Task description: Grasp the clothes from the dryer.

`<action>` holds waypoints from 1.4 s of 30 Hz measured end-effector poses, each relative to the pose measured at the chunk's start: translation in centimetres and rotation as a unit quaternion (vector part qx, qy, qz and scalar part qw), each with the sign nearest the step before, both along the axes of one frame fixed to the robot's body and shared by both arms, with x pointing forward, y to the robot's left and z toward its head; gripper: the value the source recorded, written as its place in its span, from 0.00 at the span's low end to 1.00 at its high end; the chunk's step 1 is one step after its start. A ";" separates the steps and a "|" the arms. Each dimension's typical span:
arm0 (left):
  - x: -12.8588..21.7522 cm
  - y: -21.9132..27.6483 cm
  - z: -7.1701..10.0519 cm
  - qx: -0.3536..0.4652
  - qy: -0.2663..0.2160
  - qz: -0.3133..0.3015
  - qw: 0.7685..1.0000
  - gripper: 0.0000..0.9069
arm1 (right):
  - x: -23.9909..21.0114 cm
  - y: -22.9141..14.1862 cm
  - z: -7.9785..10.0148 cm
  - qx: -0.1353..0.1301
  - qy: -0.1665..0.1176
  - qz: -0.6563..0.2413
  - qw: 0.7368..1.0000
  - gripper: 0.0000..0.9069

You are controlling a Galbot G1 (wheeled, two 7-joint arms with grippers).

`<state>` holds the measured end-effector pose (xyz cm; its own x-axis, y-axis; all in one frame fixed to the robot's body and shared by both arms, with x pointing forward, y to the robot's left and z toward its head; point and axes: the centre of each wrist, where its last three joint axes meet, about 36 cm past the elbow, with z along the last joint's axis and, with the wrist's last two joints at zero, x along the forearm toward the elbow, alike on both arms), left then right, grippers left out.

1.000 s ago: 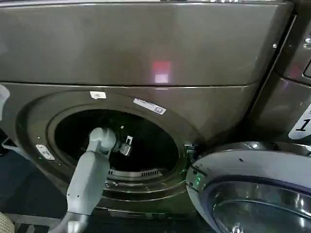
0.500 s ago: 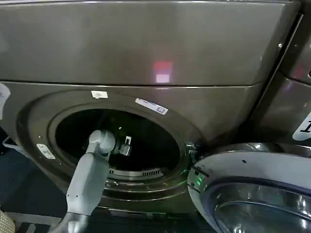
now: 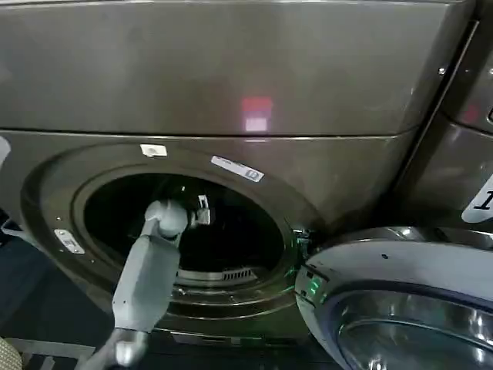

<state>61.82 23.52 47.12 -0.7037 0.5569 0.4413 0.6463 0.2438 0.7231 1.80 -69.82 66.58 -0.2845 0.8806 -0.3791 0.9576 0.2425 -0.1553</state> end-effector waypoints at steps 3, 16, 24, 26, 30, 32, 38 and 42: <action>0.1 -0.4 0.8 -0.040 -0.029 0.040 0.998 0.00 | 0.1 0.0 -0.1 -0.003 -0.001 0.001 1.000 1.00; -1.6 -4.4 0.9 -0.244 -0.100 0.212 0.941 0.00 | 0.0 0.3 -0.5 -0.009 0.000 0.007 1.000 1.00; -2.5 -5.4 1.1 -0.355 -0.096 0.296 0.882 0.00 | 0.0 0.8 -1.0 -0.008 -0.002 0.010 1.000 1.00; -2.6 -5.6 1.3 -0.373 -0.093 0.309 0.870 0.00 | 0.0 0.9 -1.0 -0.008 -0.001 0.010 1.000 1.00; -2.8 -5.9 1.6 -0.402 -0.087 0.328 0.850 0.00 | -0.1 1.2 -0.6 -0.008 -0.002 0.007 1.000 1.00; -2.9 -5.9 1.6 -0.411 -0.083 0.336 0.843 0.00 | -0.2 1.2 -0.5 -0.009 -0.004 0.004 1.000 1.00; -3.1 -6.0 1.5 -0.429 -0.072 0.350 0.830 0.00 | -0.4 1.3 -0.2 -0.009 -0.003 0.001 1.000 1.00; -3.0 -6.0 1.6 -0.434 -0.067 0.357 0.824 0.00 | -0.5 1.3 -0.2 -0.008 0.000 -0.001 1.000 1.00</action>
<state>58.78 17.53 48.73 -0.9989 0.0452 -0.0147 0.0429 0.9907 0.1291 1.32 -68.51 66.36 -0.2823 0.8749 -0.3934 0.9582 0.2377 -0.1590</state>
